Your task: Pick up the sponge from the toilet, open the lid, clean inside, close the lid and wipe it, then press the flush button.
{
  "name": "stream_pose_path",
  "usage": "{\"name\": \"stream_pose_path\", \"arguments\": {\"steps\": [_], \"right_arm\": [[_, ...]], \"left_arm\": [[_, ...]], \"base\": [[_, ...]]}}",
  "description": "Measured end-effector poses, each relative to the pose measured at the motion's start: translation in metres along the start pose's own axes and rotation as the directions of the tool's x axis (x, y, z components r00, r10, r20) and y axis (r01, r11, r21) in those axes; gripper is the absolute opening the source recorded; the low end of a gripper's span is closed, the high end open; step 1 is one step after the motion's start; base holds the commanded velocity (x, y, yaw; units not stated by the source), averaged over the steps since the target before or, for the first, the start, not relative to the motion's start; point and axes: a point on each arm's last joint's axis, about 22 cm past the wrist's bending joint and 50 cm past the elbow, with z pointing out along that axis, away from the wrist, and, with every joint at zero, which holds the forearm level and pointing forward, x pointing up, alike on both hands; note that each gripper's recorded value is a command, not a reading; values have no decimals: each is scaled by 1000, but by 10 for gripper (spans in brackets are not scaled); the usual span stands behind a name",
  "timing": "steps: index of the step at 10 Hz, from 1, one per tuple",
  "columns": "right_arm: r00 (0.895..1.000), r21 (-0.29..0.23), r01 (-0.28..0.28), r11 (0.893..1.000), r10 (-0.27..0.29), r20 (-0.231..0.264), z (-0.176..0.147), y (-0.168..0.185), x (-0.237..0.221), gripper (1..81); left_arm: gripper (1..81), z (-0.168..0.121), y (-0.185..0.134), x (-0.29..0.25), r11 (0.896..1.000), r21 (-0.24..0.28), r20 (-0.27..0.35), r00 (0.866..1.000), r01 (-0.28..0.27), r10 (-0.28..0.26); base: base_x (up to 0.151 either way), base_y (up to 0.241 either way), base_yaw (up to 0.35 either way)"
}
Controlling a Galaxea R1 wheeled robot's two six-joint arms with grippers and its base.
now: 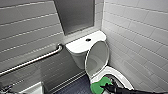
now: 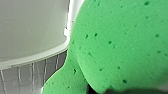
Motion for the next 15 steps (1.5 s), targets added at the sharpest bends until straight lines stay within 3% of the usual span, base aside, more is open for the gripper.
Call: {"name": "stream_pose_path", "arguments": {"steps": [6, 10, 15], "right_arm": [[993, -22, -108, 994, 106, -51, -73, 59, -49, 10], [987, -80, -141, 987, 134, -88, -130, 106, -81, 10], [971, -193, -213, 958, 185, -150, -217, 165, -119, 10]], "left_arm": [[811, 0, 0, 0, 1000, 0, 0, 1000, -1, 1], [811, 0, 0, 0, 1000, 0, -1, 1000, -2, 2], [811, 2, 3, 1, 1000, -6, -2, 1000, -6, 6]], "base": [[0, 0, 0], [0, 0, 0], [0, 0, 0]]}}
